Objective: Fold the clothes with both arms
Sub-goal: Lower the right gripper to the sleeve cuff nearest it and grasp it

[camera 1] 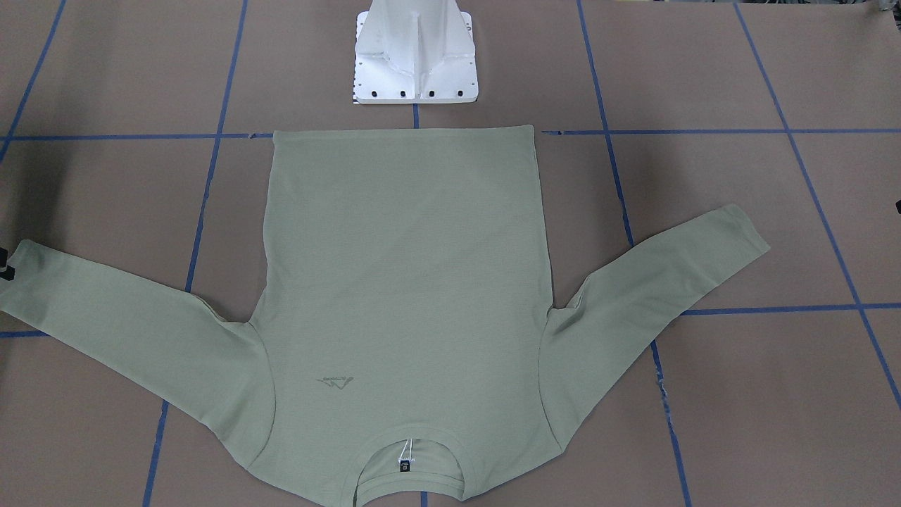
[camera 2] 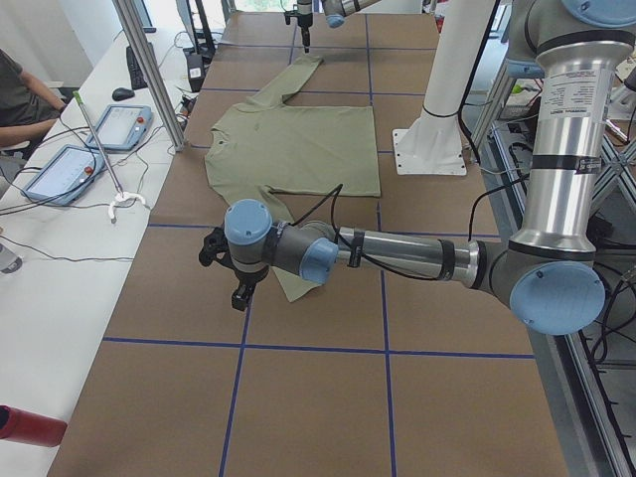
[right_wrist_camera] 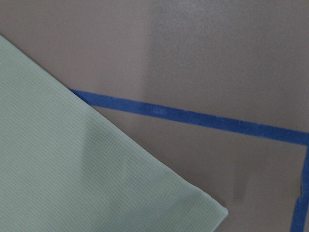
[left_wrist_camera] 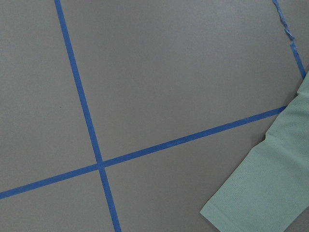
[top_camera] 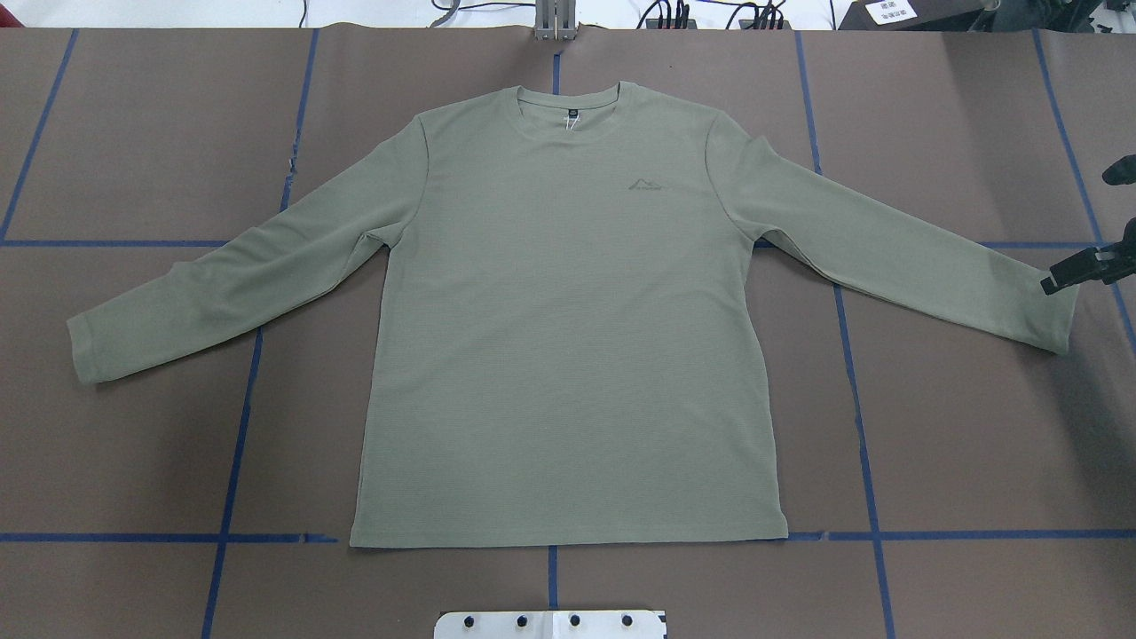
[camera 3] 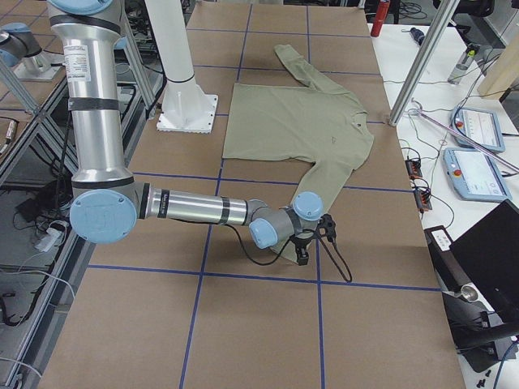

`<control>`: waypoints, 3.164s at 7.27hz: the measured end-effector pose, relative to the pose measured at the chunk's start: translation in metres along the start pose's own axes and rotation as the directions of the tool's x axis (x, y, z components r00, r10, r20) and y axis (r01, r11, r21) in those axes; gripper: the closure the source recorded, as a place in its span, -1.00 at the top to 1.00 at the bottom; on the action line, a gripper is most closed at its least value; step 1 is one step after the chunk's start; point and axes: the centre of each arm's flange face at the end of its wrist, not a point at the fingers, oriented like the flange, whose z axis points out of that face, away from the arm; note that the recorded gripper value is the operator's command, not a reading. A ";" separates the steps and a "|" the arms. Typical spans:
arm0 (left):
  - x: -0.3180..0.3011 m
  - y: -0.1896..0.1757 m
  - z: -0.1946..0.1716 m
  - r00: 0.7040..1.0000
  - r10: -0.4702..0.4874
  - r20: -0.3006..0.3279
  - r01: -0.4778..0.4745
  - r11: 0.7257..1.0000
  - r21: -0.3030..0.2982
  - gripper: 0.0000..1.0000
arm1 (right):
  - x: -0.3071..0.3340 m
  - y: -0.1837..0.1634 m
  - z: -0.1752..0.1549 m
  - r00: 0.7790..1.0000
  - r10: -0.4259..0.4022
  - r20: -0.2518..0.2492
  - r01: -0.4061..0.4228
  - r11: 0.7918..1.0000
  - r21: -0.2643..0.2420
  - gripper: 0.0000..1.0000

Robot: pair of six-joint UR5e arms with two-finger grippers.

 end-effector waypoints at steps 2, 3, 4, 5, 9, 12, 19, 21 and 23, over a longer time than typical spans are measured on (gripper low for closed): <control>0.001 -0.001 -0.001 1.000 0.005 0.000 -0.005 1.000 0.004 1.00 | 0.002 0.005 0.014 1.000 0.002 -0.010 -0.002 1.000 -0.026 0.99; 0.001 -0.001 -0.001 1.000 0.006 0.000 -0.006 1.000 0.005 1.00 | 0.000 0.005 0.018 1.000 -0.002 -0.017 0.002 1.000 -0.030 1.00; 0.001 -0.001 -0.001 1.000 0.006 0.000 -0.006 1.000 0.006 1.00 | 0.000 0.005 0.021 1.000 -0.004 -0.022 0.003 0.999 -0.036 0.99; 0.001 -0.001 -0.001 1.000 0.006 0.000 -0.006 1.000 0.005 1.00 | 0.000 0.007 0.024 1.000 -0.003 -0.024 0.002 0.999 -0.042 0.99; -0.001 0.000 0.001 1.000 0.011 0.000 -0.011 1.000 0.004 1.00 | 0.005 0.012 0.027 1.000 0.003 -0.027 -0.005 0.999 -0.049 0.03; -0.003 0.000 0.002 1.000 0.014 0.000 -0.014 1.000 0.005 1.00 | 0.002 0.010 0.024 1.000 -0.001 -0.023 0.000 0.999 -0.044 -0.60; -0.003 0.000 0.002 1.000 0.011 0.001 -0.011 1.000 0.005 0.99 | -0.016 -0.006 -0.031 0.997 -0.009 0.083 0.006 0.999 0.035 -1.00; -0.003 -0.001 0.002 1.000 0.011 0.001 -0.011 1.000 0.006 0.99 | -0.045 -0.025 -0.066 0.988 -0.038 0.148 0.026 0.996 0.083 -1.00; -0.002 -0.001 0.001 1.000 0.013 0.001 -0.013 1.000 0.007 0.99 | -0.097 -0.064 -0.101 0.978 -0.010 0.210 -0.017 0.992 0.126 -1.00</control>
